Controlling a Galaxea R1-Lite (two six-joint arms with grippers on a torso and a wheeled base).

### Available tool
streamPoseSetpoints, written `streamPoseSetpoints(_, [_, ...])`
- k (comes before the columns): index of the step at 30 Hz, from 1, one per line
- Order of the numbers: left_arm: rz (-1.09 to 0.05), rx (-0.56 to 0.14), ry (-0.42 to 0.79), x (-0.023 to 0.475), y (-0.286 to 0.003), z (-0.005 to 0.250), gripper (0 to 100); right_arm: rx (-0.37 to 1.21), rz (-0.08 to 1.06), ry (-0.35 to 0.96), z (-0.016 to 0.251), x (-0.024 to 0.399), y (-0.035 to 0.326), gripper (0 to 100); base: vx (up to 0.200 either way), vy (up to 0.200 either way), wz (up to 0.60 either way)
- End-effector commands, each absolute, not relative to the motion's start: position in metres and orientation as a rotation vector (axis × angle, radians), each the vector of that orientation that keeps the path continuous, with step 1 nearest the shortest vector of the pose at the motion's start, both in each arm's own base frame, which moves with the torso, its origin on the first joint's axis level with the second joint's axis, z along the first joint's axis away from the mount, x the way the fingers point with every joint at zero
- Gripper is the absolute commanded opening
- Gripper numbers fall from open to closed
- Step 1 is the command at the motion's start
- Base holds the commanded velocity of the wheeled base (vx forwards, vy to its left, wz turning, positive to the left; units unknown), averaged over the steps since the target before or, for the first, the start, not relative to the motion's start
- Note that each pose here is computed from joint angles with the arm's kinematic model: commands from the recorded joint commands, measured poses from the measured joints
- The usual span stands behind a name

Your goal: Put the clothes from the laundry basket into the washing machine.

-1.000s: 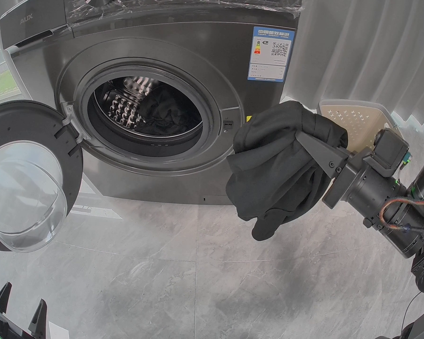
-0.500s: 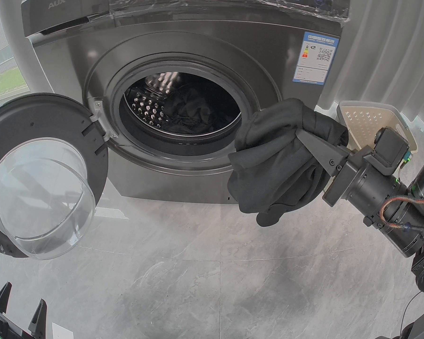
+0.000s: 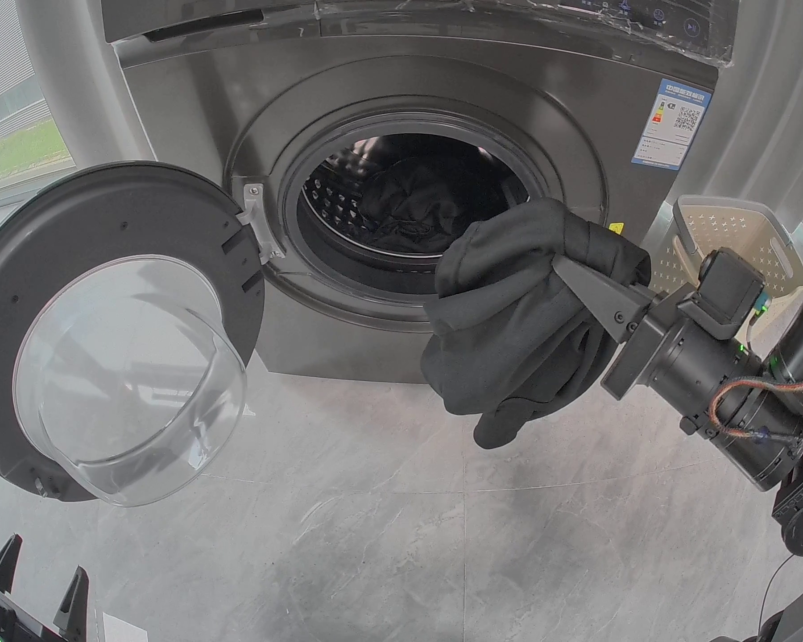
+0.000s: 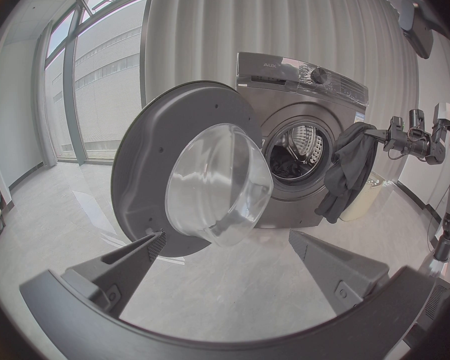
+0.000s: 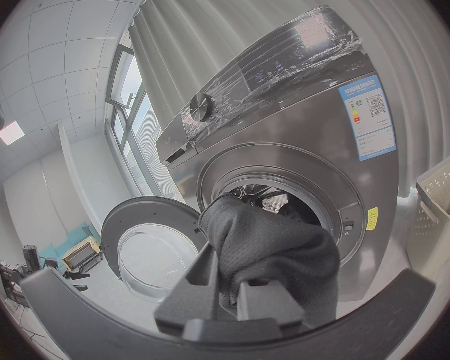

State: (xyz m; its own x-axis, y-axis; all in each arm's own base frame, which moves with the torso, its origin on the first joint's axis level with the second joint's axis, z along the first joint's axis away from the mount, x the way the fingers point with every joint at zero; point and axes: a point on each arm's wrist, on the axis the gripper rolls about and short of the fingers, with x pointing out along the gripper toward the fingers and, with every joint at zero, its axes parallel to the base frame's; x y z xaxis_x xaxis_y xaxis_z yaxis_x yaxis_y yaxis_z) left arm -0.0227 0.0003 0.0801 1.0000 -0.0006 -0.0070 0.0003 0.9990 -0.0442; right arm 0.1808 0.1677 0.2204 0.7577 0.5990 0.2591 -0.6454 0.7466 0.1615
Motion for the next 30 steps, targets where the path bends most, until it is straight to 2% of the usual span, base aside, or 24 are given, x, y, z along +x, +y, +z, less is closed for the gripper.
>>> streamPoseSetpoints(1, [0.0, -0.041, 0.006, -0.023, 0.0, 0.076, 100, 0.243, 0.688, -0.18, 0.216, 0.18, 0.169, 0, 0.0, 0.0, 0.0])
streamPoseSetpoints(7, [0.005, -0.011, 0.005, -0.023, 0.0, 0.075, 100, 0.248, 0.703, -0.182, 0.218, 0.185, 0.181, 0, 0.0, 0.0, 0.0])
streamPoseSetpoints(11, [-0.006, 0.011, 0.002, -0.023, 0.0, 0.075, 100, 0.293, 0.711, -0.221, 0.224, 0.199, 0.209, 0, 0.0, 0.0, 0.0])
streamPoseSetpoints(14, [-0.029, 0.058, -0.004, -0.023, -0.001, 0.076, 100, 0.308, 0.699, -0.227, 0.222, 0.207, 0.218, 0, 0.0, 0.0, 0.0])
streamPoseSetpoints(21, [-0.05, 0.054, -0.011, -0.023, -0.001, 0.076, 100, 0.325, 0.707, -0.252, 0.218, 0.216, 0.231, 0, 0.0, 0.0, 0.0])
streamPoseSetpoints(22, [-0.047, 0.042, -0.036, -0.024, -0.001, 0.081, 100, 0.327, 0.71, -0.258, 0.219, 0.217, 0.231, 0, 0.0, 0.0, 0.0])
streamPoseSetpoints(24, [-0.057, -0.035, -0.229, -0.036, -0.001, 0.124, 100, 0.336, 0.716, -0.273, 0.222, 0.218, 0.232, 0, 0.0, 0.0, 0.0])
streamPoseSetpoints(25, [-0.066, -0.064, -0.289, -0.042, -0.002, 0.143, 100, 0.342, 0.718, -0.282, 0.225, 0.218, 0.233, 0, 0.0, 0.0, 0.0])
streamPoseSetpoints(27, [-0.123, -0.079, -0.223, -0.034, -0.002, 0.16, 100, 0.358, 0.721, -0.301, 0.233, 0.22, 0.235, 0, 0.0, 0.0, 0.0])
streamPoseSetpoints(30, [-0.253, -0.08, -0.073, -0.015, -0.005, 0.153, 100, 0.368, 0.726, -0.312, 0.237, 0.225, 0.24, 0, 0.0, 0.0, 0.0])
